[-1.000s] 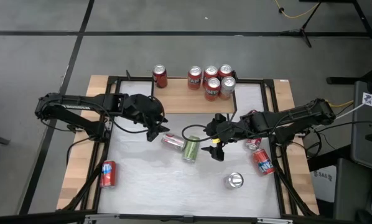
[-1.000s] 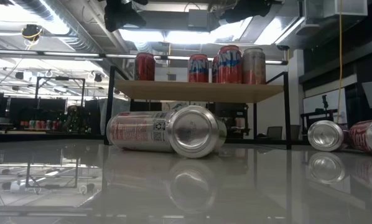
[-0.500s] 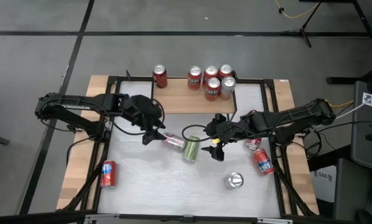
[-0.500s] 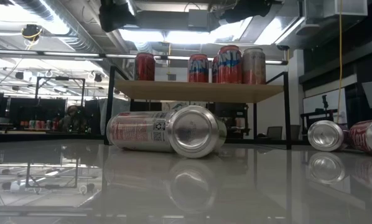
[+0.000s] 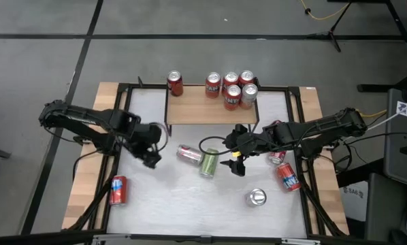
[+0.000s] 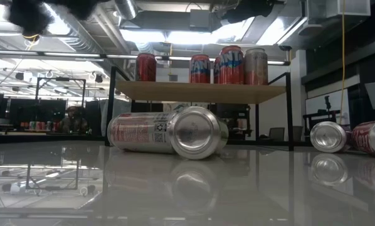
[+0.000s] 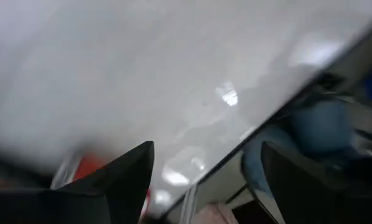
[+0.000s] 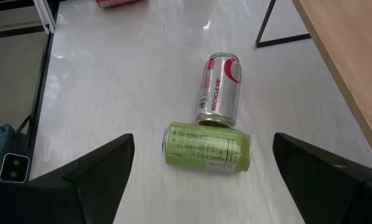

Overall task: Place canned beverage on shelf
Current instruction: Put the orange soda can aligned with the other soda can on the shelf

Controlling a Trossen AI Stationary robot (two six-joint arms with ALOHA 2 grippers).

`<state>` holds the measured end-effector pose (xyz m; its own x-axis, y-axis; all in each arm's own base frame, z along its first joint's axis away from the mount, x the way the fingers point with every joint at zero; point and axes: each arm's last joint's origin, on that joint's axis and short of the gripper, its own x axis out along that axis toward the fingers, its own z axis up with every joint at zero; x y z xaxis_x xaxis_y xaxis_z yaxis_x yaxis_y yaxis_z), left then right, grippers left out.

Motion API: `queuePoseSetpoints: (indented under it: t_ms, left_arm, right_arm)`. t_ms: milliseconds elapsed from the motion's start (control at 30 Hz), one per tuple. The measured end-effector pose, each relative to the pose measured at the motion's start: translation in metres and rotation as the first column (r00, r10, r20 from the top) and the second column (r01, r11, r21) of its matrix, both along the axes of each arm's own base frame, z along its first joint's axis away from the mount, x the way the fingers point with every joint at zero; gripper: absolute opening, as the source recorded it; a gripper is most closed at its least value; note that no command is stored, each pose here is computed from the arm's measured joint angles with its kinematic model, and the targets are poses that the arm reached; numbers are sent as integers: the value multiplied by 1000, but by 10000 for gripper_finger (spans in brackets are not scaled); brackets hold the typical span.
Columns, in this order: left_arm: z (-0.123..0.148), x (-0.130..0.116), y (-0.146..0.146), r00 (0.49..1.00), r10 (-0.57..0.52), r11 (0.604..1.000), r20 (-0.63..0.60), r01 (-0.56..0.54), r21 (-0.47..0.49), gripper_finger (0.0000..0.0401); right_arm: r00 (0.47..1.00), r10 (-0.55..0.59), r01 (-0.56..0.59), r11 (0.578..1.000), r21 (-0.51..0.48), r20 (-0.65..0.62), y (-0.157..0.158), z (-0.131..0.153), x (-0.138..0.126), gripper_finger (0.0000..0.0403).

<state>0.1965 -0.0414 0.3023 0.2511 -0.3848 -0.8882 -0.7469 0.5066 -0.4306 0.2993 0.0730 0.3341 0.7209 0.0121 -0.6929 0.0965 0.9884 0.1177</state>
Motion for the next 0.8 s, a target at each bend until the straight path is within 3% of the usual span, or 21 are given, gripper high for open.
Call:
queuePoseSetpoints:
  t_ms: [233, 400, 800]
  left_arm:
    - [-4, -25, -39, 956, 156, 988, -250, -150, 43, 287]
    - [-5, -38, -61, 927, 222, 975, -301, -206, 86, 287]
    - [-16, -61, -106, 874, 258, 964, -411, -207, 164, 287]
  right_arm:
    - [1000, 0, 0, 1000, 0, 0, 0, 0, 0, 372]
    - [1000, 0, 0, 1000, 0, 0, 0, 0, 0, 372]
    - [1000, 0, 0, 1000, 0, 0, 0, 0, 0, 372]
